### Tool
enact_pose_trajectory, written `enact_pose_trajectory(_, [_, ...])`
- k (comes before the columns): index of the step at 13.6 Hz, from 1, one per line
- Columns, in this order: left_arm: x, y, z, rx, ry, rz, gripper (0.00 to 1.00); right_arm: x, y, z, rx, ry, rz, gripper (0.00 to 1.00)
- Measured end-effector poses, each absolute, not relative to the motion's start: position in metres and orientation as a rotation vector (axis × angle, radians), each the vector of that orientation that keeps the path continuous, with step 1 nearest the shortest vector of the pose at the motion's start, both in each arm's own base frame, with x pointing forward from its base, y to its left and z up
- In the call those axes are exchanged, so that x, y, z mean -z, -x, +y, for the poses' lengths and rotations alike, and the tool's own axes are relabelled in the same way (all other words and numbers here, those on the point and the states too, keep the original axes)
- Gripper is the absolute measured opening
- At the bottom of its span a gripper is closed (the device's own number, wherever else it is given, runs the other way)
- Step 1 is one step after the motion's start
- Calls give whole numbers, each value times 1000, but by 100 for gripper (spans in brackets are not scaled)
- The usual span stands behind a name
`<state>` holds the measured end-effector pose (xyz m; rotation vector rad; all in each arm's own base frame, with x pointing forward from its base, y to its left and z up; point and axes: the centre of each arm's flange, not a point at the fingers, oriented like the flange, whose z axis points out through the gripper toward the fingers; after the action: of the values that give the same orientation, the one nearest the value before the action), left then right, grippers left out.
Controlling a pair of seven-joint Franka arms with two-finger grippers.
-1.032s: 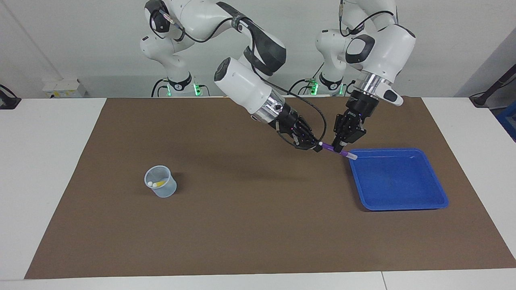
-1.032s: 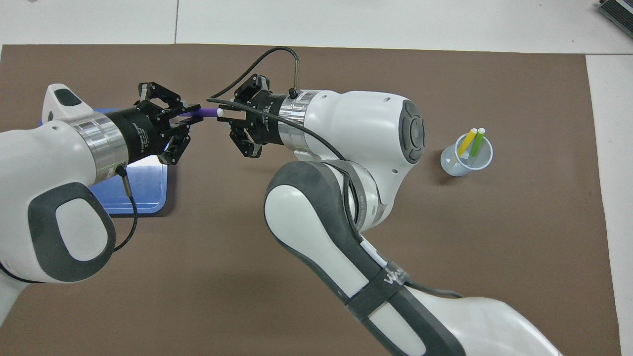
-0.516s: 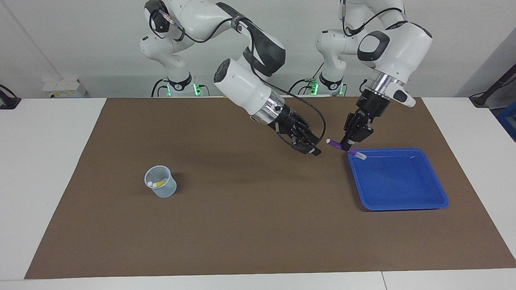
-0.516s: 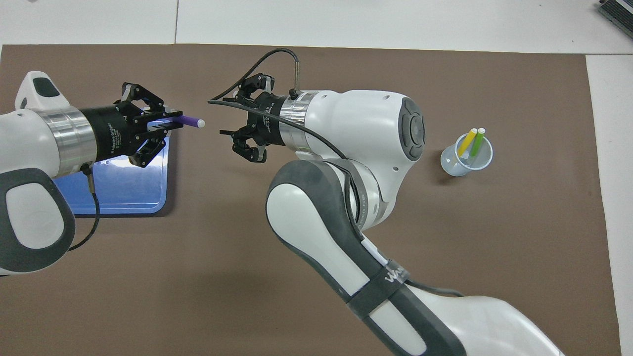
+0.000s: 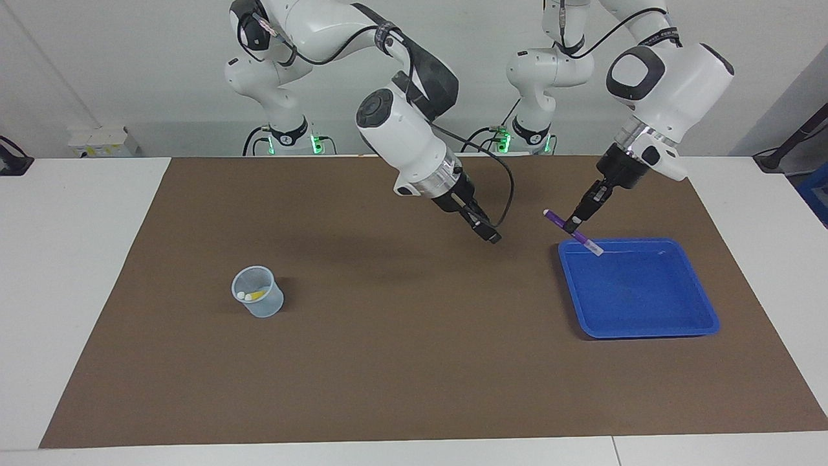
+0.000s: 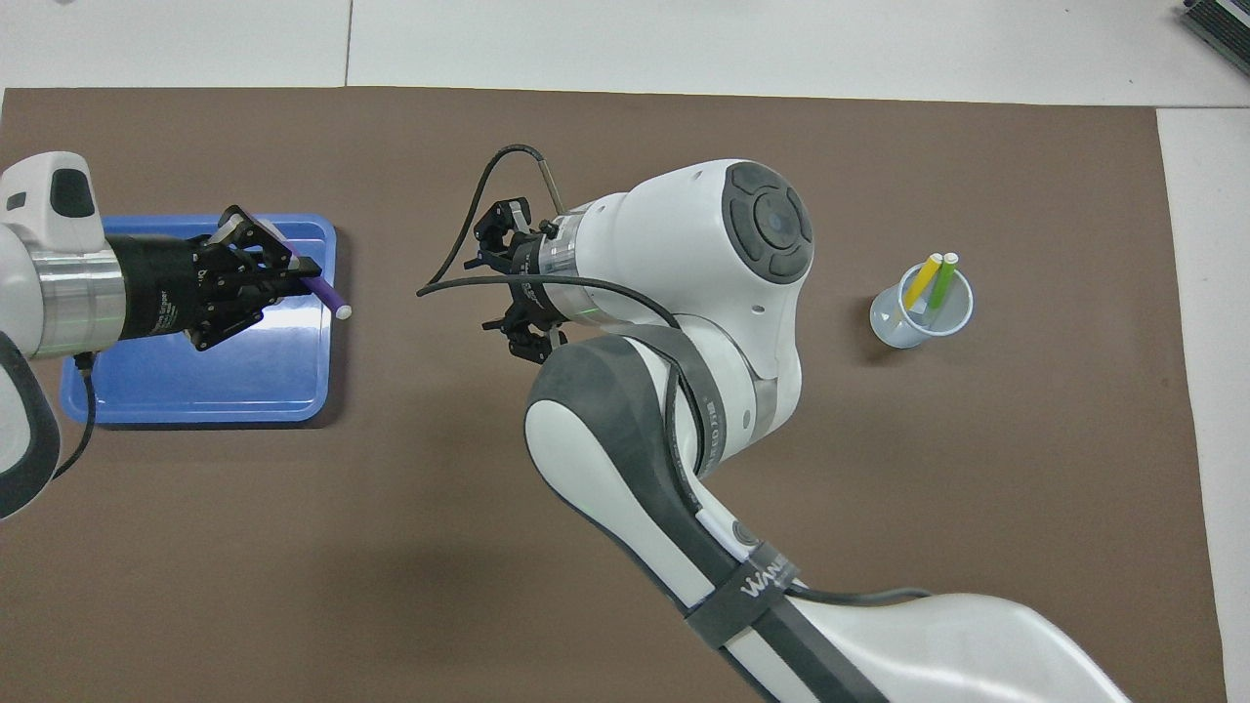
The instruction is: Right arm passes pens to left for tray arrangement
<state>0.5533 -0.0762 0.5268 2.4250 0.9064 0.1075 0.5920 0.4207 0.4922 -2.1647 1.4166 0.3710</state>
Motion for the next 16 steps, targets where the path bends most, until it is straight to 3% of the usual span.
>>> enact_pose_trajectory(6, [-480,-555,-3,-199,-2773,276,18,-506,-590,337,-398,2619,1077,58])
enact_pose_trajectory(10, [-465,-560,2,-193,-2876,58,18,-511,-601,252,-461,2784,823,58])
enact_pose_trajectory(16, [-445,-567,-1,-169,-2969,-51,18,-503,-606,137,-414,2991,248,58])
